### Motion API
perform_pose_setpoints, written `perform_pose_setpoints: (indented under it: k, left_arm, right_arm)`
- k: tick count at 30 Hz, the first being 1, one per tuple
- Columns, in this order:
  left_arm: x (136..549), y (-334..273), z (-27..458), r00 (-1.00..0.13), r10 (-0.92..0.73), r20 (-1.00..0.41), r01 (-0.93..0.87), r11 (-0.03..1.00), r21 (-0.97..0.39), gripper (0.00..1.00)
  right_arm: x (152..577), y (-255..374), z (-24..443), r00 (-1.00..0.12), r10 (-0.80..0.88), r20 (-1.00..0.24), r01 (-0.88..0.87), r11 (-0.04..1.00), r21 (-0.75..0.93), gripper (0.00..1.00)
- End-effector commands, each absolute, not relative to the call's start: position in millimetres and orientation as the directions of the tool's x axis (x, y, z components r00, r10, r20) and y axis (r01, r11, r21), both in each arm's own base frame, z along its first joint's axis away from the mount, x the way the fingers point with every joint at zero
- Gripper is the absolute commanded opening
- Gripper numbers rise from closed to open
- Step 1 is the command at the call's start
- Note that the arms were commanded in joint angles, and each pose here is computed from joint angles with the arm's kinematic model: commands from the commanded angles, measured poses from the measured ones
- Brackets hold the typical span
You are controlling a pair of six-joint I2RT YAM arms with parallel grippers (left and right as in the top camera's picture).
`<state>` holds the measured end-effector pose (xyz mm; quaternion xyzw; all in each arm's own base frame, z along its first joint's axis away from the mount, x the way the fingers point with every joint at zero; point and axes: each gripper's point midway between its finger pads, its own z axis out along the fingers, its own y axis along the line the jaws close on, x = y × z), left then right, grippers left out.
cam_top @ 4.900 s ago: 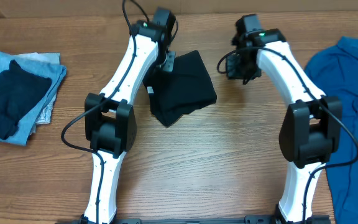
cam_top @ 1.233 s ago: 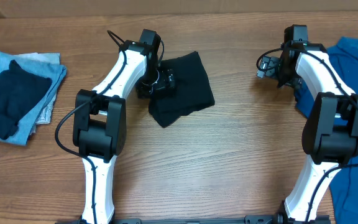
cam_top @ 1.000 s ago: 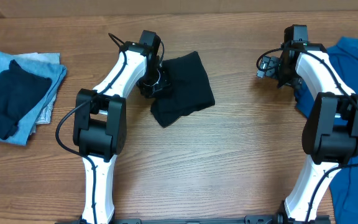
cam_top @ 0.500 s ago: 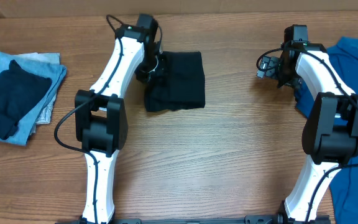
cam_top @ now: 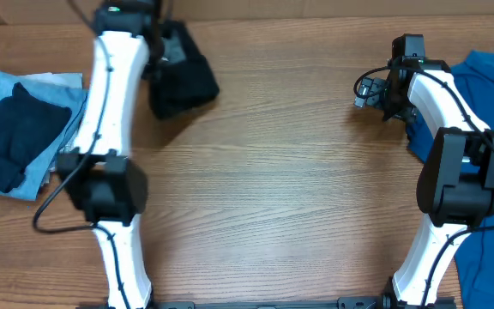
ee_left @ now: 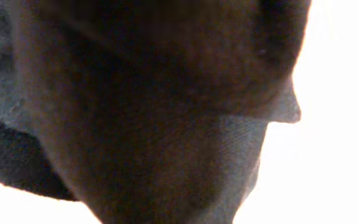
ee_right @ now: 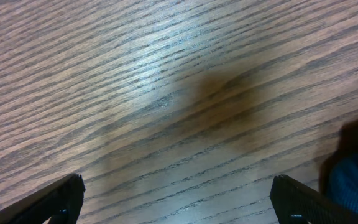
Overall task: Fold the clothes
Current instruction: 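Carry the bundle left with the left gripper onto the clothes stack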
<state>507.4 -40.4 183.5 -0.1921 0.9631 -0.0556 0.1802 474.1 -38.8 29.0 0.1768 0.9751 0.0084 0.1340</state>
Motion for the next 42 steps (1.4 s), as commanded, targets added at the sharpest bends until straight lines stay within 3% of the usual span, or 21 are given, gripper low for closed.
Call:
perform_pose_setpoints:
  k: [1,8,12,17,23,26,33,35,39,42]
  left_arm:
    - [498,23,243,-0.75,-0.508,-0.424,-0.459,0.861,-0.22,0.04]
    - [448,148,247,-0.612,-0.702,-0.365,-0.686,0.701,-0.197,0.04]
    - [423,196,270,-0.546,-0.723,-0.422,-0.723,0.662,-0.198,0.04]
    - [426,232,283,-0.481,-0.722,-0.498,-0.726,0.647,-0.236,0.04]
    - [412,273,283,-0.357,-0.767,-0.533,-0.815,0.534,-0.223,0.04]
    - [413,286,259,-0.318,-0.8,-0.509,-0.84,0.487,-0.24,0.04]
    - [460,260,204,-0.4,-0.809,-0.43,-0.69,0.575,-0.44,0.04]
    - [471,254,213,-0.421,-0.79,-0.446,-0.62,0.609,-0.495,0.04]
    - [478,249,273,-0.386,-0.786,-0.484,-0.408,0.616,-0.674,0.04]
    - [461,261,276,-0.345,-0.798,-0.493,-0.495,0.601,-0.627,0.04]
  right_arm:
    - [474,-41,30,-0.899,0.349,-0.264,0.346,0.936,0.059,1.0]
    - [474,-41,30,-0.899,0.349,-0.264,0.346,0.936,0.059,1.0]
    - [474,-41,30,-0.899,0.349,-0.264,0.346,0.936,0.059,1.0]
    - [474,-41,30,-0.899,0.349,-0.264,0.346,0.936,0.059,1.0]
    - [474,-41,30,-0.899,0.349,-0.264,0.346,0.936,0.059,1.0]
    - [474,-41,30,-0.899,0.349,-0.264,0.346,0.936,0.059,1.0]
    - [474,-41,30,-0.899,0.349,-0.264,0.346,0.936,0.059,1.0]
    - [474,-41,30,-0.899,0.349,-0.264,0.346,0.936,0.059,1.0]
    - [474,-41,30,-0.899,0.349,-0.264,0.346,0.936,0.059,1.0]
    - [474,-41,30,-0.899,0.349,-0.263,0.346,0.936,0.059,1.0]
